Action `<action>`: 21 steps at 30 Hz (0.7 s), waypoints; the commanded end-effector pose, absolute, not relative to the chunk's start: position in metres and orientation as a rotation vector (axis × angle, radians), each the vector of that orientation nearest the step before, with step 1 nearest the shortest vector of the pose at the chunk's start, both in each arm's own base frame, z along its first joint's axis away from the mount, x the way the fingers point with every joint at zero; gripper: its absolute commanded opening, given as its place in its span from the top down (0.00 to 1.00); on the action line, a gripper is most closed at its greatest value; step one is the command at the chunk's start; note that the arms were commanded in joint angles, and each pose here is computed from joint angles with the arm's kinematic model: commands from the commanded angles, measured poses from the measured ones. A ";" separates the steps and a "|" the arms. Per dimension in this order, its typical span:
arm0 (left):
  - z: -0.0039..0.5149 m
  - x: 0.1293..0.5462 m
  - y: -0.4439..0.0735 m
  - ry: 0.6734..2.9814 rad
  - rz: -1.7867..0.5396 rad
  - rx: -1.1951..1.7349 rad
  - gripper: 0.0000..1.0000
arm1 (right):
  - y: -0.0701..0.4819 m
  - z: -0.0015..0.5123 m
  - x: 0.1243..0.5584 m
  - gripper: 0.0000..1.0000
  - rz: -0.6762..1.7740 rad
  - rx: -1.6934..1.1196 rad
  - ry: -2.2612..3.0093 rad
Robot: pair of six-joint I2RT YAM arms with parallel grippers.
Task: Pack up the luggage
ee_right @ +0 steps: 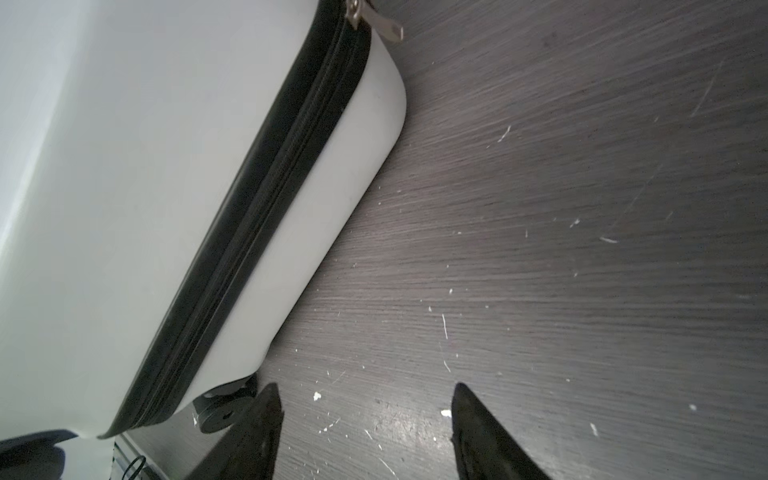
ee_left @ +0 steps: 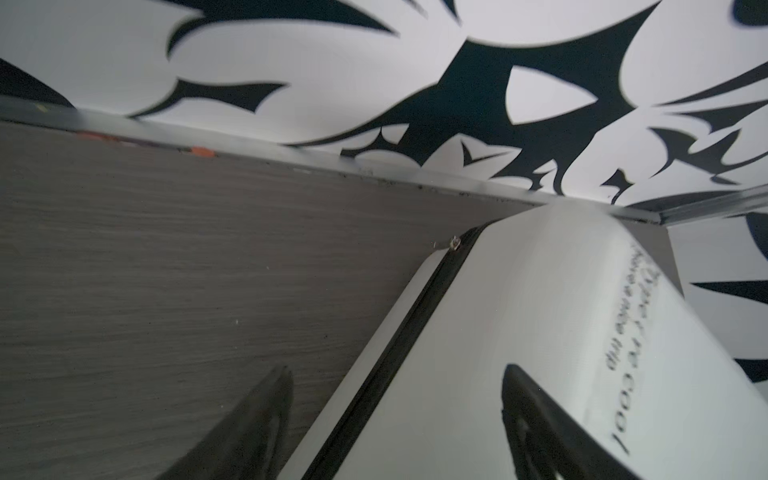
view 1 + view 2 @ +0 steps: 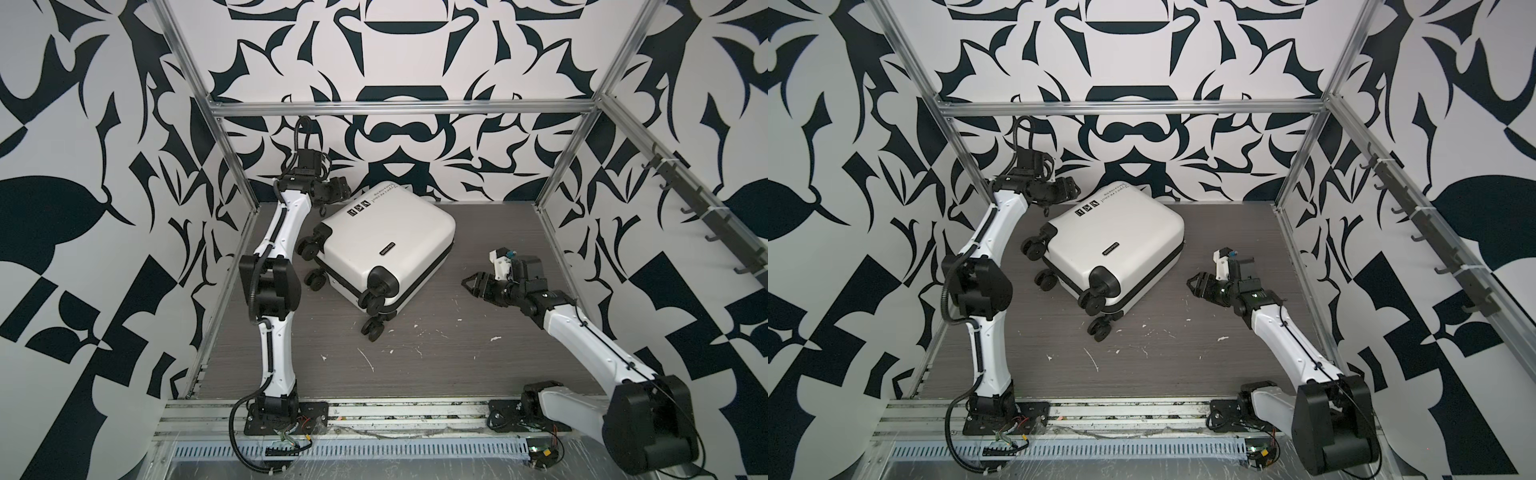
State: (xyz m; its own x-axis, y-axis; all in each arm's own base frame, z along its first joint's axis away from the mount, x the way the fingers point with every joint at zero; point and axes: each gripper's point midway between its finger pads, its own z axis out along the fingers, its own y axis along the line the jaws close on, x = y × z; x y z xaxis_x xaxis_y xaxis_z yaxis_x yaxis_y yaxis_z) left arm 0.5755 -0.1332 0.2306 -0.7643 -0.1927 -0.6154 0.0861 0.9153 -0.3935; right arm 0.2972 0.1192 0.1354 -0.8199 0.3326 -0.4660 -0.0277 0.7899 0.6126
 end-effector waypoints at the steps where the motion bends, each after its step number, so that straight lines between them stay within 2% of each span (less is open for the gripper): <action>1: 0.235 0.570 -0.151 2.426 -0.644 -0.051 0.19 | 0.117 0.135 0.285 0.34 0.821 0.225 2.401; 12: 0.215 0.544 -0.239 2.456 -1.077 0.197 0.22 | 0.105 0.122 0.262 0.33 0.737 0.203 2.434; 21: 0.185 0.510 -0.304 2.528 -1.248 0.332 0.22 | 0.095 0.125 0.257 0.29 0.671 0.204 2.415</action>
State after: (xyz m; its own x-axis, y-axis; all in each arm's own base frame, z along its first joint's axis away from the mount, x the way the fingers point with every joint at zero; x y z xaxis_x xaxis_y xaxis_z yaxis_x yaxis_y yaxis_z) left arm 0.5574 -0.2514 0.2213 -0.8442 -0.0425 -0.5343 0.3666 0.6813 -0.6335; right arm 0.2578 0.1015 0.1229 -0.8145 0.3130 -0.4884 -0.0040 0.8389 0.5443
